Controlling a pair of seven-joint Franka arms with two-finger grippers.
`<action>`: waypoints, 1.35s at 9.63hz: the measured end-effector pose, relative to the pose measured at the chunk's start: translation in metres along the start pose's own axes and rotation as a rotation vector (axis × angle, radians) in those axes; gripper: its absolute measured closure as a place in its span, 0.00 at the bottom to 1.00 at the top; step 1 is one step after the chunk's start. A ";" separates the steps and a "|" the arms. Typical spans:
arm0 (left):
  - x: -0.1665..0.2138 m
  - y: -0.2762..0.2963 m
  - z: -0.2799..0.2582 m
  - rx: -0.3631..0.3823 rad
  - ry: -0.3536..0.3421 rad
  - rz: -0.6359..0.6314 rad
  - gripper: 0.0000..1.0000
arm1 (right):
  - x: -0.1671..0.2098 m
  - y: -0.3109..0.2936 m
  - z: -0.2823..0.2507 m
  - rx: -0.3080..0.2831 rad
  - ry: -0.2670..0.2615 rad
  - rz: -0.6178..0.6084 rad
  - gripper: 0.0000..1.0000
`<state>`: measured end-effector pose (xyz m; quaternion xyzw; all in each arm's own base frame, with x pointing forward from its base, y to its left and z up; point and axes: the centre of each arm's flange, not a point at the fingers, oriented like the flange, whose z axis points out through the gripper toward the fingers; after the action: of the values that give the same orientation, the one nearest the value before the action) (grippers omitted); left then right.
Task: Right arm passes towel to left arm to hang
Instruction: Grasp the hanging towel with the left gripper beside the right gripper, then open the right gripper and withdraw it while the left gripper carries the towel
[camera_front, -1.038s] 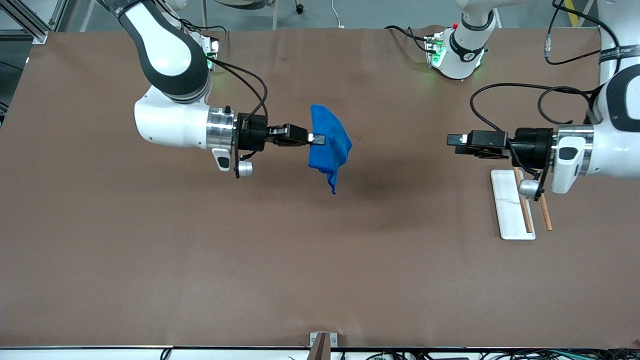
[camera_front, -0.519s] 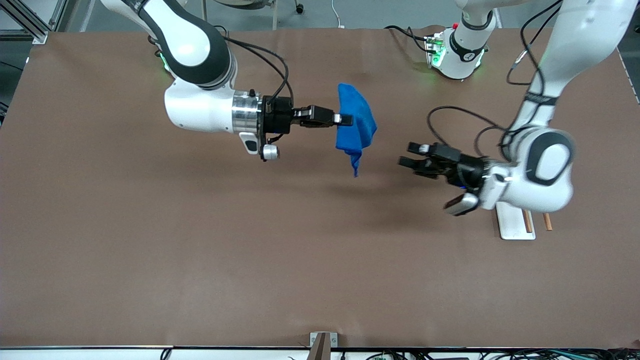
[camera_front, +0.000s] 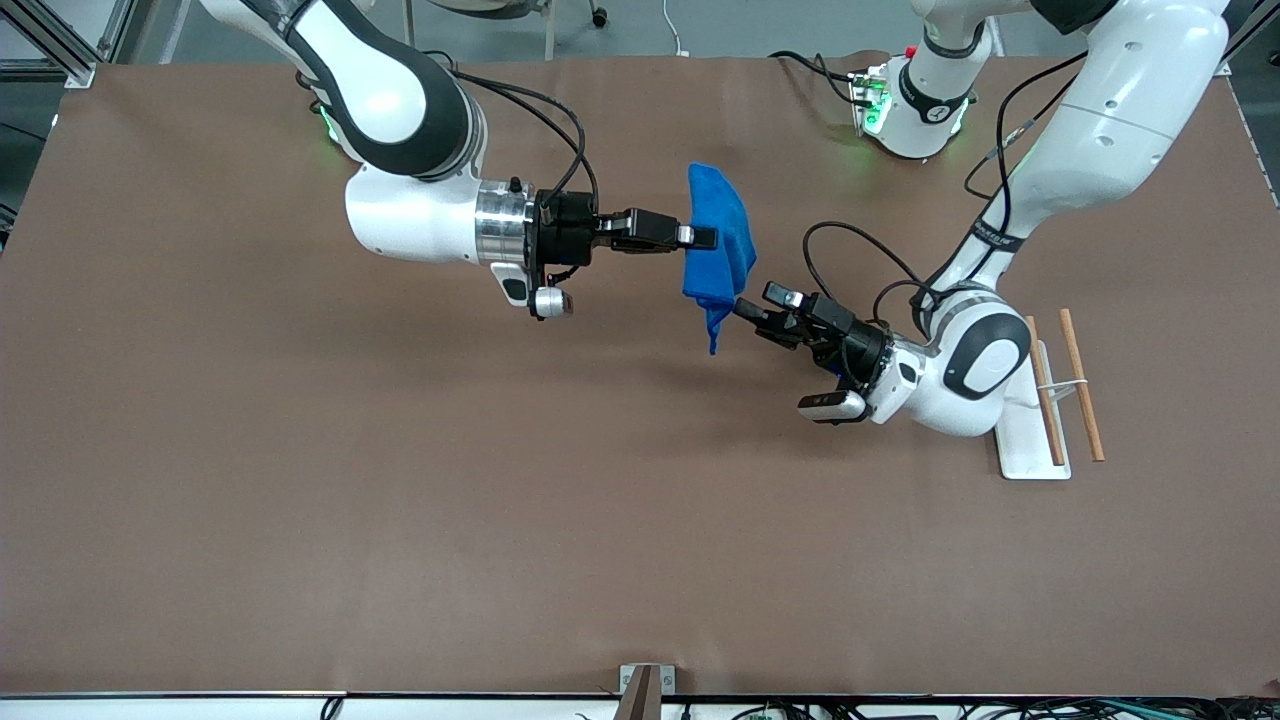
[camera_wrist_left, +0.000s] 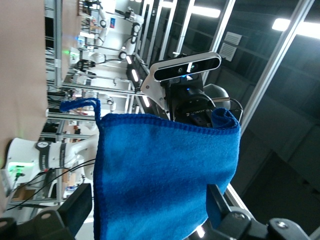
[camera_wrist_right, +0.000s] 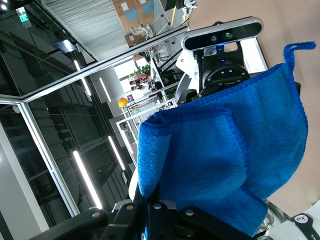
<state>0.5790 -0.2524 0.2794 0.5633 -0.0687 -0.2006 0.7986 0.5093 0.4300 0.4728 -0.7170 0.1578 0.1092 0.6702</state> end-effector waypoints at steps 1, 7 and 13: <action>0.000 -0.005 0.002 -0.015 -0.004 0.000 0.00 | 0.000 -0.001 0.001 0.002 -0.001 -0.001 0.97; -0.002 -0.022 0.032 -0.080 -0.020 -0.033 0.11 | 0.000 -0.002 0.002 0.006 -0.001 -0.003 0.97; -0.001 -0.009 0.005 -0.095 0.011 -0.010 0.96 | -0.001 -0.002 0.004 0.003 0.009 -0.005 0.97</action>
<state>0.5742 -0.2592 0.2732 0.5261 -0.0518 -0.2046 0.8238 0.5092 0.4339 0.4743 -0.7168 0.1593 0.1041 0.6708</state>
